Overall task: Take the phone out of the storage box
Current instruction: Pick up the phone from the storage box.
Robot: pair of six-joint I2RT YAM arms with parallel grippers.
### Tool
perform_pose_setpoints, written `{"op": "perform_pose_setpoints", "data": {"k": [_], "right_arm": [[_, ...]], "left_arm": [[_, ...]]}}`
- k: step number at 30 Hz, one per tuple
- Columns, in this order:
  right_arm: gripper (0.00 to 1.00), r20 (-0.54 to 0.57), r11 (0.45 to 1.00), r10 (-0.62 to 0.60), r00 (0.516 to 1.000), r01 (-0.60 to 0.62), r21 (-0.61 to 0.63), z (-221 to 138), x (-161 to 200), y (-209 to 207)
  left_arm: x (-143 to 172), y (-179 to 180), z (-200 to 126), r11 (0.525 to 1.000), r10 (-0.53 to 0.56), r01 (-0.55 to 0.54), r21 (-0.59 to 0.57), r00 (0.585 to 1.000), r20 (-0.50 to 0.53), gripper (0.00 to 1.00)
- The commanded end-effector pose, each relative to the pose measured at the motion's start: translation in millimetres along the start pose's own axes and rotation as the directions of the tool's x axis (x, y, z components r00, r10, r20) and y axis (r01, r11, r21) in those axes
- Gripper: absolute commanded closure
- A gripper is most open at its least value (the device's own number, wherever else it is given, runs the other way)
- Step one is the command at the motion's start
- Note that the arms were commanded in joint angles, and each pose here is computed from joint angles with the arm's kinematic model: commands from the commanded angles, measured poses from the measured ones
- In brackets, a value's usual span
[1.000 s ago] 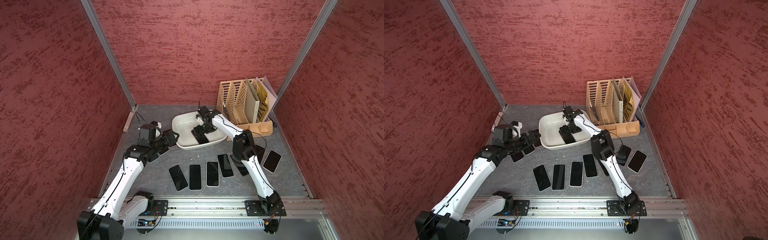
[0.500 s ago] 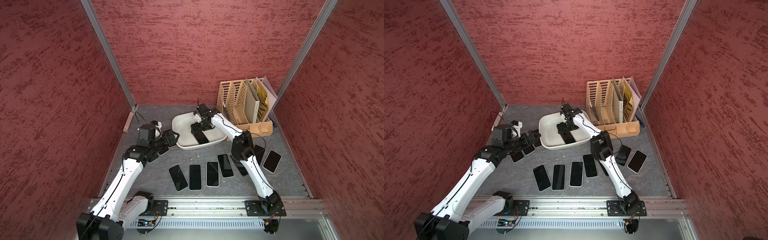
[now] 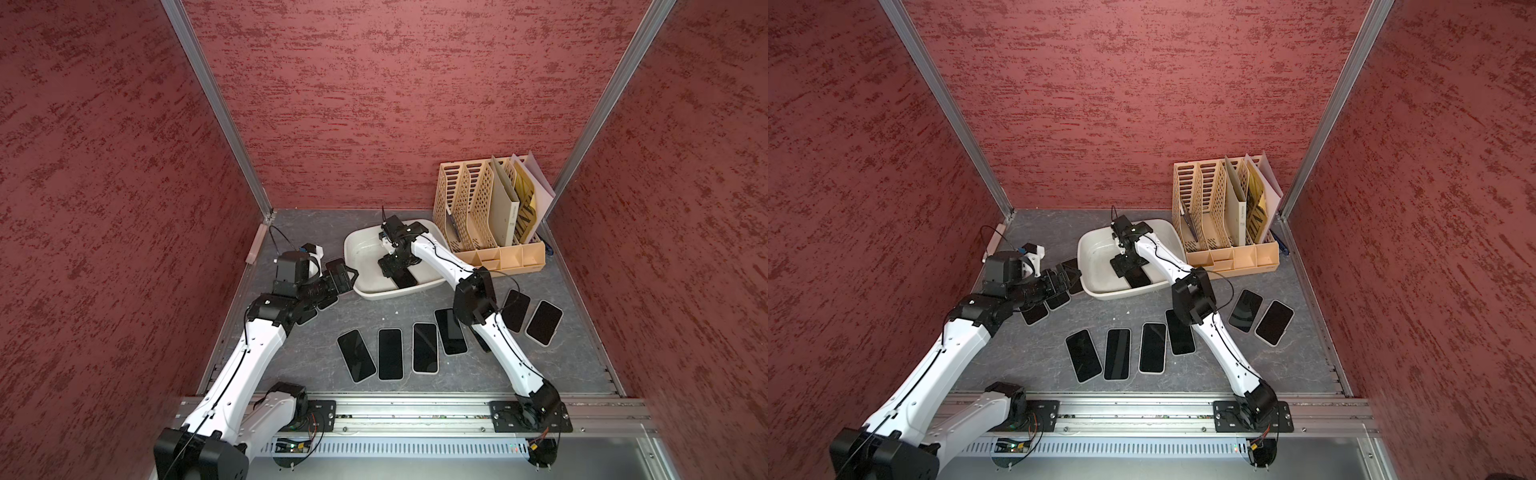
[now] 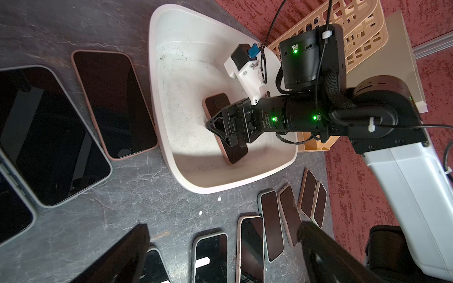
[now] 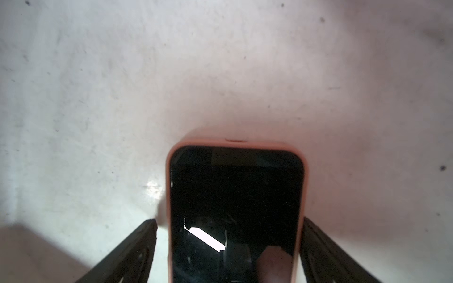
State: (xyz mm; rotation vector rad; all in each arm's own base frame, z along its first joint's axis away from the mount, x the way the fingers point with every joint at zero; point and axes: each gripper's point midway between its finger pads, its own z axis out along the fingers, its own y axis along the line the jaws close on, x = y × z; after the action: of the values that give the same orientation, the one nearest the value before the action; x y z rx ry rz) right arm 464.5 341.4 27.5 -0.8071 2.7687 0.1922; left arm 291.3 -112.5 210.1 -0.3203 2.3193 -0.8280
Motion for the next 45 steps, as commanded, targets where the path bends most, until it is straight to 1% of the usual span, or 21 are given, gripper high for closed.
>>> {"op": "perform_pose_setpoints", "data": {"k": [1,3,4,5,6,11,12,14,17,18,20,23,25,30,34,37,40,44,45], "right_arm": [[0.13,-0.225,0.995,0.009,0.974,0.013,0.095,32.8,57.2,-18.6],[0.18,-0.242,0.993,0.022,0.970,0.008,0.119,30.6,62.2,-26.3],[0.24,-0.239,0.992,0.036,0.970,-0.005,0.130,28.7,62.4,-29.5],[0.33,-0.237,0.990,0.050,0.970,-0.017,0.140,26.9,62.6,-33.8],[0.38,-0.227,0.989,0.060,0.972,-0.027,0.144,24.5,60.9,-35.9],[0.35,-0.166,0.987,0.084,0.983,-0.059,0.148,12.8,46.8,-42.5],[0.35,-0.159,0.986,0.116,0.980,-0.094,0.137,12.2,45.5,-46.9],[0.35,-0.148,0.974,0.221,0.964,-0.211,0.082,11.8,43.6,-53.8],[0.38,-0.138,0.916,0.388,0.911,-0.398,-0.052,16.2,38.9,-60.9],[0.39,-0.134,0.896,0.429,0.893,-0.440,-0.068,16.6,38.8,-65.8],[0.39,-0.122,0.875,0.470,0.874,-0.480,-0.063,14.8,37.9,-75.6],[0.39,-0.106,0.872,0.483,0.869,-0.489,-0.032,11.9,37.4,-84.2],[0.39,-0.107,0.871,0.491,0.865,-0.491,0.028,8.8,42.4,-94.5],[0.39,-0.122,0.872,0.485,0.866,-0.468,0.146,6.2,59.2,-113.8],[0.38,-0.146,0.876,0.473,0.869,-0.447,0.180,6.9,68.6,-117.7],[0.35,-0.159,0.884,0.460,0.873,-0.433,0.179,7.2,73.0,-116.3],[0.30,-0.170,0.893,0.441,0.881,-0.412,0.182,7.4,75.6,-116.4],[0.19,-0.184,0.902,0.421,0.888,-0.389,0.188,10.1,76.9,-117.9],[0.18,-0.190,0.904,0.417,0.889,-0.384,0.189,11.1,77.4,-117.8]], "left_arm": [[-3.6,-2.7,3.5,0.999,0.025,-0.025,0.031,1.000,0.008,0.00],[-4.2,-2.4,5.8,0.999,0.021,-0.021,0.038,1.000,0.004,0.00],[-4.1,-3.2,7.1,0.999,0.021,-0.021,0.044,1.000,0.000,0.00],[-4.7,-3.8,8.3,0.999,0.020,-0.020,0.047,1.000,-0.002,0.00],[-4.1,-3.5,10.1,0.999,0.016,-0.016,0.049,1.000,-0.008,0.00],[-2.1,-2.8,20.6,0.997,-0.034,0.037,0.063,0.999,-0.039,0.00],[-2.7,-3.8,23.1,0.997,-0.045,0.049,0.068,0.998,-0.049,0.00],[-4.8,-6.0,27.7,0.996,-0.055,0.060,0.071,0.996,-0.066,0.00],[-7.4,-8.6,35.1,0.994,-0.080,0.087,0.073,0.992,-0.097,0.00],[-6.4,-10.2,38.1,0.993,-0.081,0.090,0.078,0.990,-0.115,0.00],[-3.3,-12.4,43.2,0.992,-0.082,0.095,0.087,0.986,-0.147,0.00],[0.4,-17.7,51.7,0.989,-0.078,0.100,0.113,0.980,-0.184,0.00],[0.5,-20.7,59.9,0.988,-0.079,0.104,0.112,0.974,-0.211,0.00],[-4.0,-45.5,78.9,0.989,-0.007,0.041,0.139,0.972,-0.235,0.00],[-3.3,-53.8,84.9,0.992,0.029,0.000,0.126,0.972,-0.232,0.00],[1.2,-54.2,82.3,0.991,0.043,-0.013,0.131,0.972,-0.232,0.00],[10.0,-50.4,75.4,0.993,0.068,-0.044,0.110,0.972,-0.226,0.00],[22.7,-43.5,70.0,0.993,0.077,-0.055,0.102,0.972,-0.222,0.00],[23.9,-43.1,68.7,0.993,0.079,-0.057,0.103,0.972,-0.220,0.00]]}}
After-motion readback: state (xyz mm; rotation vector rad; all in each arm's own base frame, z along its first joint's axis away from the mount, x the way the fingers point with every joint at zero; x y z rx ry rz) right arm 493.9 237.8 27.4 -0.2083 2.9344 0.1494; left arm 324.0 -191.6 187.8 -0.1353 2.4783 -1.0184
